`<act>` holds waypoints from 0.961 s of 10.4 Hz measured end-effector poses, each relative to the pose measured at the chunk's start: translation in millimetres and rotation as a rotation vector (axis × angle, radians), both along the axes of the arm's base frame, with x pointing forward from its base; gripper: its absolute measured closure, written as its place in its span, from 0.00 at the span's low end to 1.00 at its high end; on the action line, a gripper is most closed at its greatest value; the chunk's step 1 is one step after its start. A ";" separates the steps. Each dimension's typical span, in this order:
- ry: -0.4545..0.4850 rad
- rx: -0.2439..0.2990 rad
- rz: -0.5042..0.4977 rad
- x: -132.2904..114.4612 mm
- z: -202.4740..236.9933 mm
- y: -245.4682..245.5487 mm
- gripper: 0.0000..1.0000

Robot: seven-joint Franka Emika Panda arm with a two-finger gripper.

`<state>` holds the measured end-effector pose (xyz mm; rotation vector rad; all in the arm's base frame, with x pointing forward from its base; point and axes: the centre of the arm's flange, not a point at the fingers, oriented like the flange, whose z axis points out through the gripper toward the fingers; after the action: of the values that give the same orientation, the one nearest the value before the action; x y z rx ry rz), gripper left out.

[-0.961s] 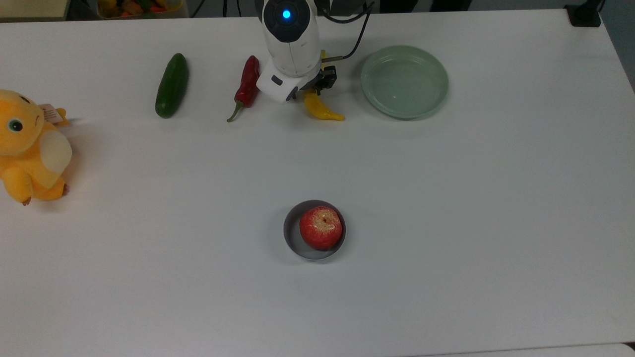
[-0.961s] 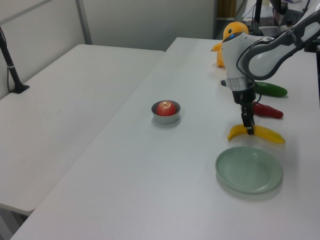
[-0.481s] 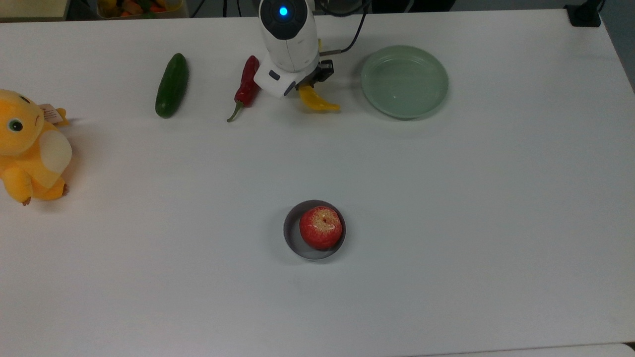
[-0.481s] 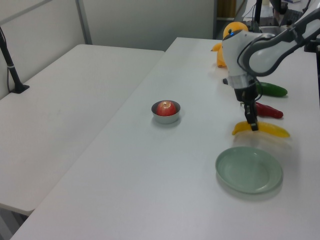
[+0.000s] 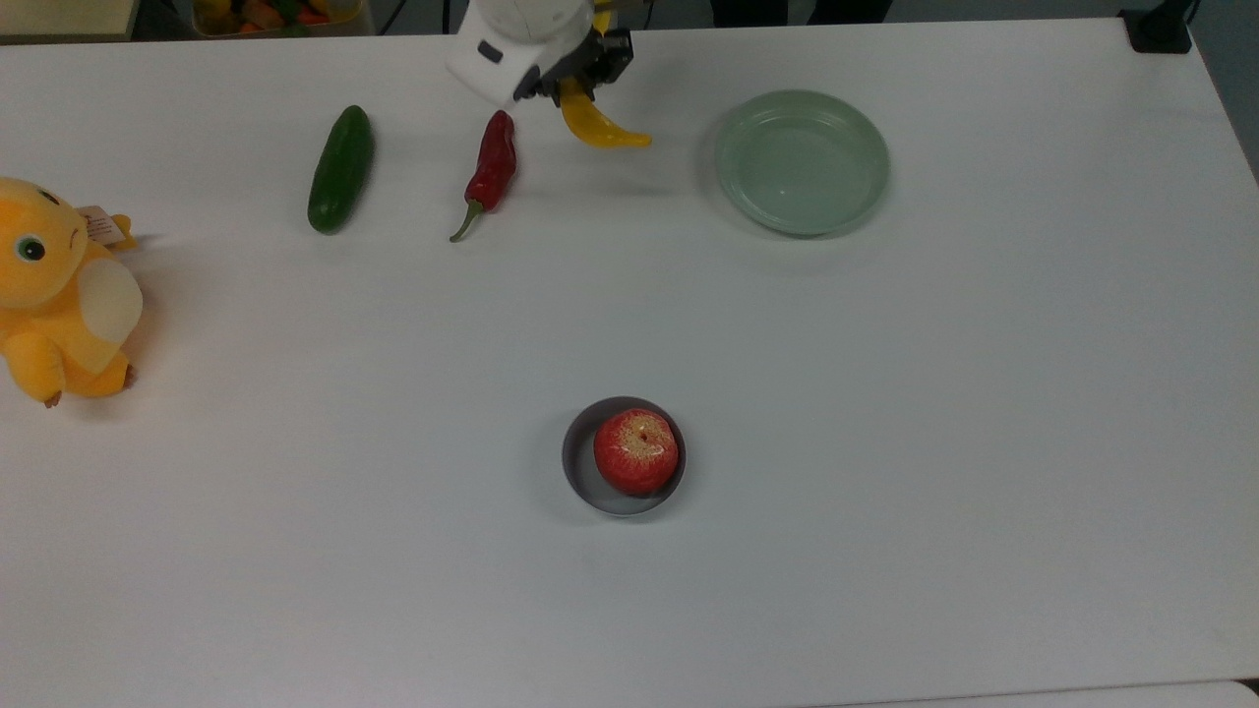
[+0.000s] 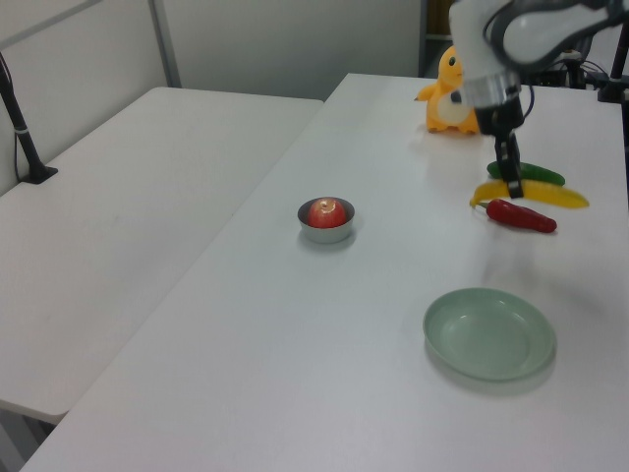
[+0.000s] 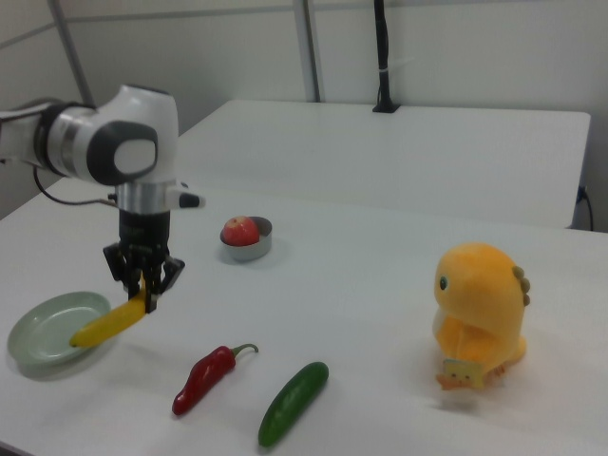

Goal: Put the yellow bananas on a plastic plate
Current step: 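Lift the banana and carry it toward the green plate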

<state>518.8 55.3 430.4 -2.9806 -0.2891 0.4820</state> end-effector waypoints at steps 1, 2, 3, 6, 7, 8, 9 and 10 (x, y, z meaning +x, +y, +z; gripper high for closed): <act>-0.019 0.004 -0.005 0.4 19.6 -3.8 0.70; -0.033 0.006 -0.013 2.1 38.9 -9.0 0.70; -0.043 0.008 -0.018 4.1 55.1 -13.0 0.70; -0.081 0.019 -0.004 9.4 82.6 -3.2 0.70; -0.079 0.024 0.008 8.0 82.5 12.1 0.70; -0.071 0.034 0.010 5.8 80.8 33.4 0.70; -0.078 0.037 0.009 5.0 79.5 54.3 0.70; -0.097 0.038 0.015 5.2 77.3 75.8 0.70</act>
<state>524.0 131.1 507.7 -2.9720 -0.3253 0.3304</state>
